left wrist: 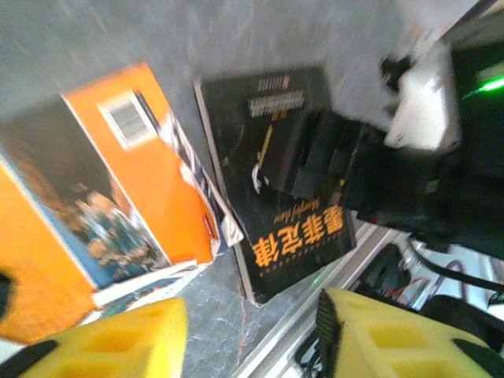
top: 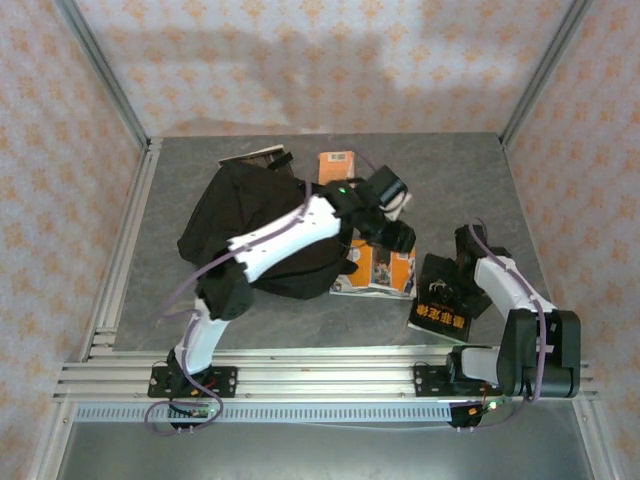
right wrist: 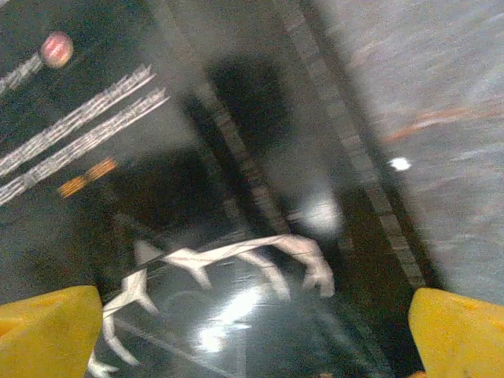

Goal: Pack the student bag

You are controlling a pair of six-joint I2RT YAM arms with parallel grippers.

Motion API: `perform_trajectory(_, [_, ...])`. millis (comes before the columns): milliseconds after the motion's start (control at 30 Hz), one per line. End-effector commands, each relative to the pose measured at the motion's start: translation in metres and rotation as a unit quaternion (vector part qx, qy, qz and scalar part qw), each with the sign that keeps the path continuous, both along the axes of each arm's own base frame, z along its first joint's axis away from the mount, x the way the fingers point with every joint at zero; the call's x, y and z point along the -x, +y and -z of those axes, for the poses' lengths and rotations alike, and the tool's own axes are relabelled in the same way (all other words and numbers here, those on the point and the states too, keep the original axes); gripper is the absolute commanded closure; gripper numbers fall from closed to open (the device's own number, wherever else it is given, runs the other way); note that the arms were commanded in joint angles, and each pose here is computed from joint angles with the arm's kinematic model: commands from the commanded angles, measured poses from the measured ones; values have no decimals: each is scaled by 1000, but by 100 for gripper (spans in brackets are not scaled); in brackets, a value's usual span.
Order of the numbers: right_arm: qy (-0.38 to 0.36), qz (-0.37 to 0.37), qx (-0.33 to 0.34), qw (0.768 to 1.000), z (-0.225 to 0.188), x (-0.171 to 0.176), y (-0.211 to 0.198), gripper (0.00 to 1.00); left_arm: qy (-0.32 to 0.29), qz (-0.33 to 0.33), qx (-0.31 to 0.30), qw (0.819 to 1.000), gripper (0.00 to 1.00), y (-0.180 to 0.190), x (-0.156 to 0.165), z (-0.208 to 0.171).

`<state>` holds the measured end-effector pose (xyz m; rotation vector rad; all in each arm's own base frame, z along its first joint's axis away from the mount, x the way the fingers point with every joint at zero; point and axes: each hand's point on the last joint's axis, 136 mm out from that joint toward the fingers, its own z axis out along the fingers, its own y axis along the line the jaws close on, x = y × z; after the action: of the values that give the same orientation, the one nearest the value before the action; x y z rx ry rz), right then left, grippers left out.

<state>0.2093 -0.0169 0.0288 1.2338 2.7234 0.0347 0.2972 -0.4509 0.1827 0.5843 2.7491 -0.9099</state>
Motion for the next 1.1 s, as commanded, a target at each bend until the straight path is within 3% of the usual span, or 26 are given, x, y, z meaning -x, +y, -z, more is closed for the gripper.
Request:
perform_trajectory(0, [-57, -38, -120, 990, 4, -27, 41, 0, 79, 16, 4, 997, 59, -11, 14, 39])
perform_trajectory(200, [-82, -58, -270, 958, 6, -31, 90, 3, 108, 21, -47, 993, 65, -1, 19, 83])
perform_trajectory(500, [-92, -100, -297, 945, -12, -14, 108, 7, 153, -17, -96, 983, 74, 29, 13, 143])
perform_trajectory(633, [-101, -108, -268, 952, -24, -18, 104, 10, 157, -20, -117, 980, 78, 40, 16, 159])
perform_trajectory(733, [-84, -94, -170, 977, -25, -16, 74, 8, 159, -24, -125, 979, 80, 47, 16, 167])
perform_trajectory(900, [-43, -78, -46, 995, -23, -13, 31, 6, 166, -35, -142, 975, 82, 60, 15, 180])
perform_trajectory(967, [-27, -77, -32, 996, -17, -18, 26, 5, 170, -38, -145, 974, 82, 63, 16, 184])
perform_trajectory(1067, [-21, -86, -70, 994, -4, -29, 39, 5, 173, -39, -147, 973, 82, 65, 18, 188])
